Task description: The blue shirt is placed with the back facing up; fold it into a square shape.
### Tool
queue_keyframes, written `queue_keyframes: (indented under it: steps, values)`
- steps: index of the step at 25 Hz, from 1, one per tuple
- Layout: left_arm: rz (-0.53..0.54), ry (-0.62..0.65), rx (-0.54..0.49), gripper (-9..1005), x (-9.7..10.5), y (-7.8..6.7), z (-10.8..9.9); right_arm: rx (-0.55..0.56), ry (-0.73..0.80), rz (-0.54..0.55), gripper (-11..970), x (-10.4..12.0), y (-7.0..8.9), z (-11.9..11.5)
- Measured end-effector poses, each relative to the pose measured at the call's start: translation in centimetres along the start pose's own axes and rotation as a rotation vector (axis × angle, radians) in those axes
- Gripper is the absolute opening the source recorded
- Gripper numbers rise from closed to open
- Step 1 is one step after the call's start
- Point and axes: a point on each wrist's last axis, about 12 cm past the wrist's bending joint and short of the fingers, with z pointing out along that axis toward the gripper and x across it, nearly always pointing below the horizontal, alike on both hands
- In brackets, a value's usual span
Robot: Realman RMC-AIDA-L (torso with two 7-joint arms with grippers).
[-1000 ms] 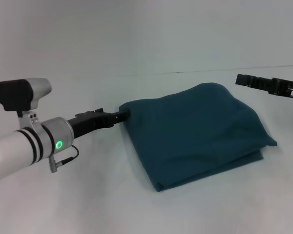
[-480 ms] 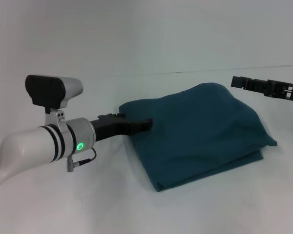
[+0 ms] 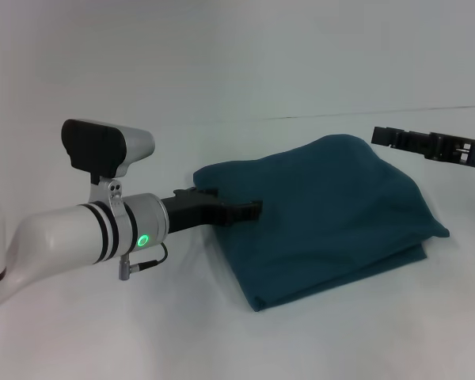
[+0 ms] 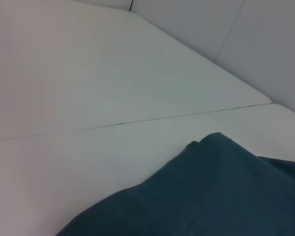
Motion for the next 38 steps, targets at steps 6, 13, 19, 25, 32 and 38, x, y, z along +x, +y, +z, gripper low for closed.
queue_keyframes:
  steps: [6, 13, 19, 25, 32, 38]
  values:
    - [0.014, 0.005, 0.004, 935, -0.2, -0.2, 0.1, -0.005, 0.011, 0.0, 450, 0.3, 0.1, 0.3]
    - [0.042, 0.021, -0.003, 934, -0.1, -0.5, 0.5, -0.006, 0.01, -0.001, 451, 0.3, 0.2, 0.4]
    - [0.049, 0.031, -0.022, 780, -0.2, -0.4, 0.8, -0.01, 0.011, 0.006, 451, 0.4, 0.3, 0.6]
    - [0.063, 0.046, -0.032, 690, -0.1, -0.5, 1.0, -0.012, 0.011, 0.011, 452, 0.5, 0.3, 0.6]
    - [0.0, 0.005, -0.055, 620, -0.6, 0.3, 0.4, -0.008, 0.01, 0.014, 451, 0.5, 0.2, 0.6]
    - [-0.064, -0.04, -0.099, 635, -1.1, 1.6, -0.3, 0.005, 0.006, 0.013, 450, 0.5, 0.1, 0.5]
